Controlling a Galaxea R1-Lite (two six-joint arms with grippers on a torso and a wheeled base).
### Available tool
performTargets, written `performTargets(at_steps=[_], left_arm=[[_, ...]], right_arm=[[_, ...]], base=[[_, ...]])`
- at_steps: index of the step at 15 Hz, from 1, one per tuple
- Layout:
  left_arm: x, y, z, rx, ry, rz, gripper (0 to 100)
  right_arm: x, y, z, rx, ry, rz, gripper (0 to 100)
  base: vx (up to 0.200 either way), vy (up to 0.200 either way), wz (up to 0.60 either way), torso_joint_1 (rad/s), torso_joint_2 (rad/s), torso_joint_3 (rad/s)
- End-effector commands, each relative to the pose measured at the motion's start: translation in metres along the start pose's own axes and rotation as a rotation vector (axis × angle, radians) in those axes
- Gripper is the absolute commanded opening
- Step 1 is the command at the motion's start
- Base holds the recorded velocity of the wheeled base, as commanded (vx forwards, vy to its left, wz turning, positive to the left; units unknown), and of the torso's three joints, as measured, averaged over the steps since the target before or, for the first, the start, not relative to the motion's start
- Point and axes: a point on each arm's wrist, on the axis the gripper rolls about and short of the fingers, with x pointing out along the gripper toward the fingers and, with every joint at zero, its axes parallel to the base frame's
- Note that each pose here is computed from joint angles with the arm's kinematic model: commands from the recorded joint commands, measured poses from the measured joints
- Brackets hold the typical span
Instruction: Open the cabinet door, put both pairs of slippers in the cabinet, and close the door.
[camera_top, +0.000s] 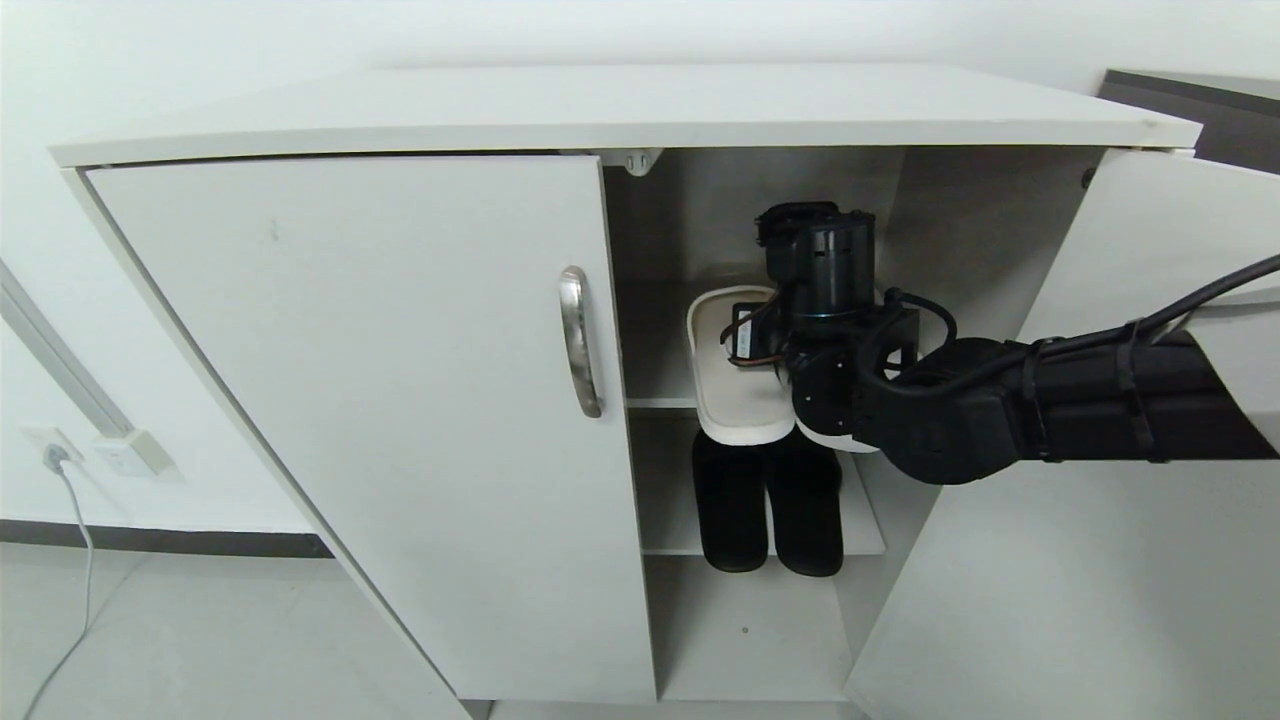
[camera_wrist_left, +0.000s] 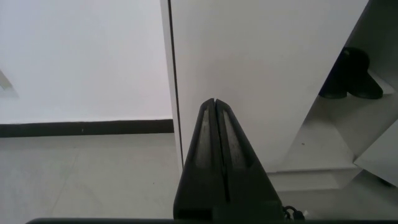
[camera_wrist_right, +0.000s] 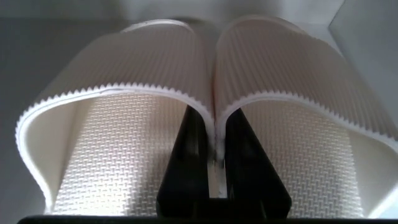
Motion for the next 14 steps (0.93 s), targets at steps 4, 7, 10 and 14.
performTargets(at_steps=[4, 7, 10, 14], left_arm=[[0.0, 0.0, 0.0, 0.0, 0.001, 0.001, 0], [0.0, 0.0, 0.0, -0.002, 0.001, 0.001, 0], [0.0, 0.0, 0.0, -0.002, 0.001, 0.001, 0], [0.0, 0.0, 0.0, -0.002, 0.001, 0.001, 0]], right_arm=[[0.0, 0.001, 0.0, 0.0, -0.001, 0.0, 0], [0.0, 0.001, -0.001, -0.011, 0.013, 0.0, 100], [-0.006, -0.001, 0.003, -0.007, 0.01, 0.006, 100], [-0.034, -0.008, 0.008, -0.016, 0.021, 0.037, 100]], base=[[0.0, 0.0, 0.0, 0.0, 0.0, 0.0], [0.0, 0.0, 0.0, 0.0, 0.0, 0.0], [0.0, 0.0, 0.0, 0.0, 0.0, 0.0], [0.0, 0.0, 0.0, 0.0, 0.0, 0.0]])
